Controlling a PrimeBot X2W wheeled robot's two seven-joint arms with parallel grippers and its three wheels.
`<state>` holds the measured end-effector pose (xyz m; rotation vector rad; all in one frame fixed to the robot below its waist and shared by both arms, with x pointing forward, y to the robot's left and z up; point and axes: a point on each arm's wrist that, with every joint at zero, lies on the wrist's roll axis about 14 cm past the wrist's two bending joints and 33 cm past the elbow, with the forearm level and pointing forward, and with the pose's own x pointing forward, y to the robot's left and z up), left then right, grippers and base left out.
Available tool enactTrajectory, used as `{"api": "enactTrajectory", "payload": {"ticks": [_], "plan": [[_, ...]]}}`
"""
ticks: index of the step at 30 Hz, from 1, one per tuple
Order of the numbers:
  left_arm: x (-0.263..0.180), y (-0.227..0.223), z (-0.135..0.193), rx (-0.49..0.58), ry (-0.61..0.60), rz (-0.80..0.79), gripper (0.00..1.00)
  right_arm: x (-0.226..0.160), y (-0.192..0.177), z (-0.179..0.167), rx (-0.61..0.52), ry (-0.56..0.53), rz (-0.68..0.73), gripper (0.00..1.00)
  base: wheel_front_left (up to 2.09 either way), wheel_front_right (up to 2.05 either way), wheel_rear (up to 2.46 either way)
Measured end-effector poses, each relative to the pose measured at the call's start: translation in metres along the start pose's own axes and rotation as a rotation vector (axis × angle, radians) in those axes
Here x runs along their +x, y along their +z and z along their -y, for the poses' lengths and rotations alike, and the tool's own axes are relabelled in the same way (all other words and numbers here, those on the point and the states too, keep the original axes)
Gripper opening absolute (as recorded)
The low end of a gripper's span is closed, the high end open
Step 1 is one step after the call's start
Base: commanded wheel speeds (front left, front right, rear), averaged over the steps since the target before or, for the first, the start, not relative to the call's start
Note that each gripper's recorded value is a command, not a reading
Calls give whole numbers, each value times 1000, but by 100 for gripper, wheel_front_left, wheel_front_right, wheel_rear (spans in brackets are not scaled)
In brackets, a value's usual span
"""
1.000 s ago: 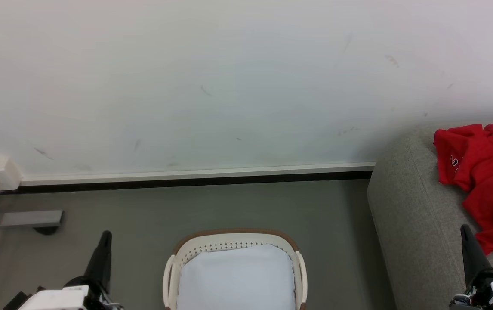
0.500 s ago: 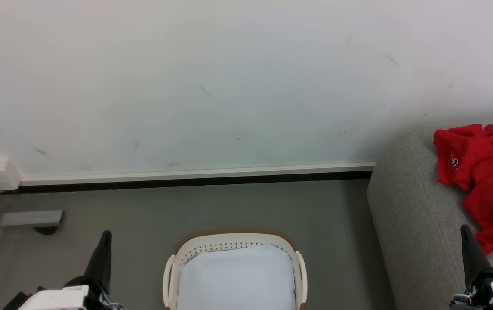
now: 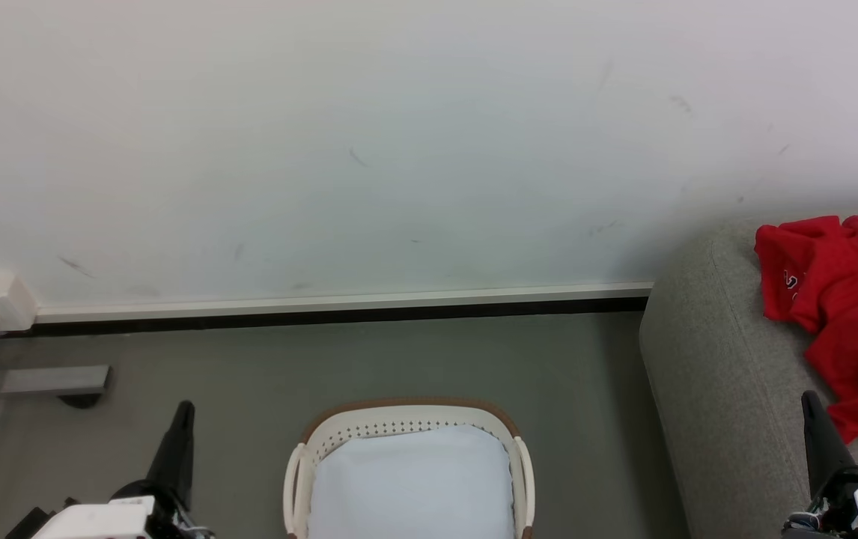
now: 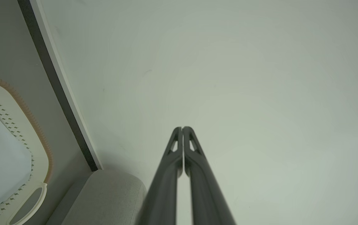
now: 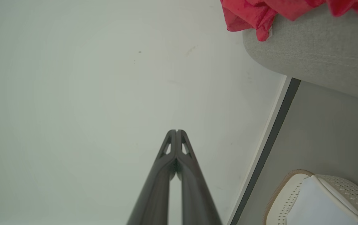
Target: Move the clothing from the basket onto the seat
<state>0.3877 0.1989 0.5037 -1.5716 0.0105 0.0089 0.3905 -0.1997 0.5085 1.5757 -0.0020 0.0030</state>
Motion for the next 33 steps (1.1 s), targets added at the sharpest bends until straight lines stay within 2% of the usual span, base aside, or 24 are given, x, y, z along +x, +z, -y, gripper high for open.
{"api": "enactTrajectory", "payload": {"ticks": [33], "plan": [[0,0,0,0,0,0,0,0,0,0,0,0,0,0,0,0,0]]}}
